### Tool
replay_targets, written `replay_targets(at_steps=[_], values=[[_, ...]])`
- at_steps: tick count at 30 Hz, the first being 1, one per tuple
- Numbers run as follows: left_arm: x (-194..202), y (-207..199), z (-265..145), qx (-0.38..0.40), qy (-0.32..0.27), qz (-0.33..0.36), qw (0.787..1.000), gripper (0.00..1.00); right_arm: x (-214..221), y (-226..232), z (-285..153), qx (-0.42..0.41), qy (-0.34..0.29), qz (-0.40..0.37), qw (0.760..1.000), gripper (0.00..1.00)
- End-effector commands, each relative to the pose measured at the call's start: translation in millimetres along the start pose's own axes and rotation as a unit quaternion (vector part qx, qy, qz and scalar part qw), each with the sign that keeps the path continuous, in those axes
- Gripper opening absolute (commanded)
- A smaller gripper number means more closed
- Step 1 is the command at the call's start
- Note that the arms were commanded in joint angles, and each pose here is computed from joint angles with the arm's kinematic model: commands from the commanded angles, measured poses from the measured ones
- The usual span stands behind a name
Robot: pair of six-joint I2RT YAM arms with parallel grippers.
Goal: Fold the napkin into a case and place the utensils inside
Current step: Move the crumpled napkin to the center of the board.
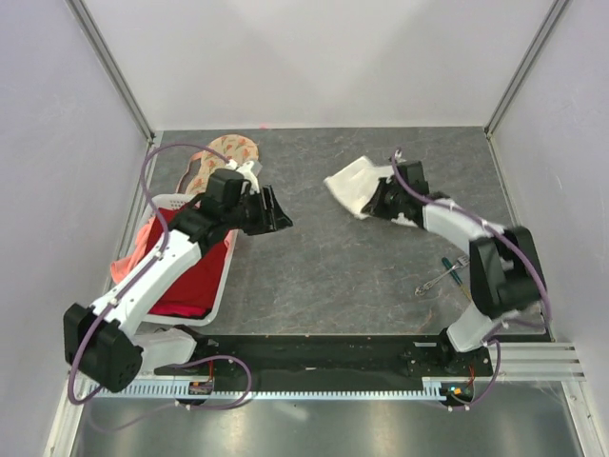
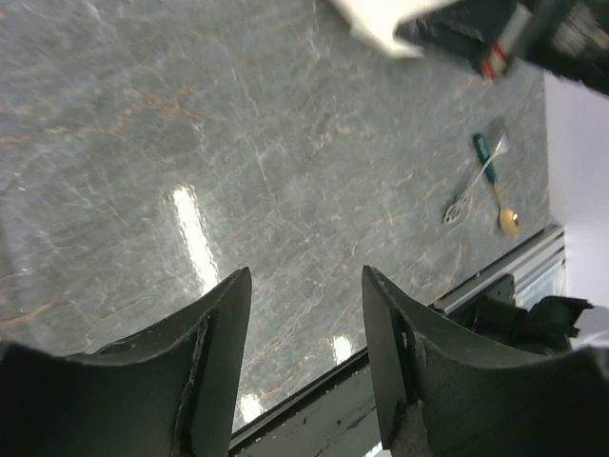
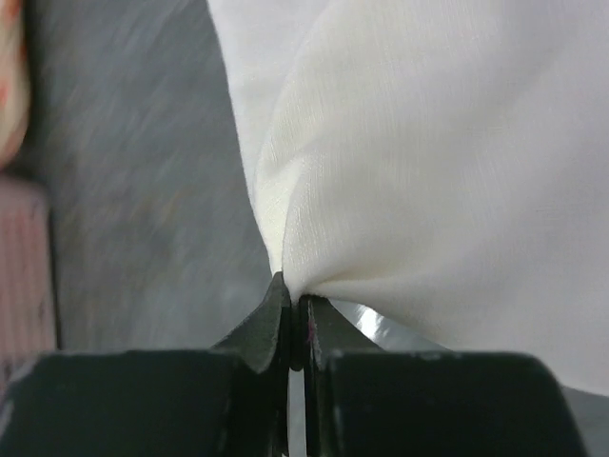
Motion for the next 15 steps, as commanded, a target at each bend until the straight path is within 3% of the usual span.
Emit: replay_targets(at_steps=[1, 2, 3, 4, 5, 7, 9, 12, 15], values=[[7.3, -6.7, 17.2, -0.020, 0.034, 0.008, 0.999, 0.59, 68.1, 37.5, -61.2, -0.100, 0.057, -0.028, 0.993, 0.11], [8.9, -7.9, 20.4, -0.024, 0.039, 0.008, 0.999, 0.62, 90.1, 33.9, -67.4, -0.100, 0.085, -0.031, 0.991, 0.20], [12.2, -9.5, 23.5, -0.034, 0.046, 0.009, 0.998, 0.64, 96.2, 33.5, -75.3, -0.106, 0.090, -0.030, 0.990, 0.39], [11.6, -10.2, 28.4, -0.041, 0.051, 0.009, 0.998, 0.65, 96.6, 34.2, -88.8, -0.117, 0.079, -0.035, 0.989, 0.46], [11.5, -10.1, 31.7, -0.054, 0.049, 0.013, 0.997, 0.67, 100.2, 29.8, -95.5, -0.100, 0.085, -0.039, 0.991, 0.65], [10.1, -11.0, 36.7, -0.076, 0.054, 0.018, 0.996, 0.69, 94.8, 24.3, -105.4, -0.063, 0.068, -0.058, 0.994, 0.80], [8.8, -9.4, 42.3, -0.084, 0.059, 0.034, 0.994, 0.72, 74.8, 31.4, -109.8, -0.055, 0.043, -0.069, 0.995, 0.87], [6.0, -0.9, 55.9, -0.151, 0.087, 0.035, 0.984, 0.72, 39.5, 41.8, -98.4, -0.027, 0.010, -0.070, 0.997, 0.88], [1.6, 6.7, 69.6, -0.196, 0.097, 0.035, 0.975, 0.68, 6.1, 58.5, -62.9, -0.012, 0.020, -0.087, 0.996, 0.88]])
Point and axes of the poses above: each gripper's point midway between its finger pads, its own z axis out along the fingers, its own y axis along the line the jaws close on, x = y × z, the point moved 10 cm from there along -z, back along the fingers, and after that the axes turned 1 degree about -z, right-handed, at the moved point
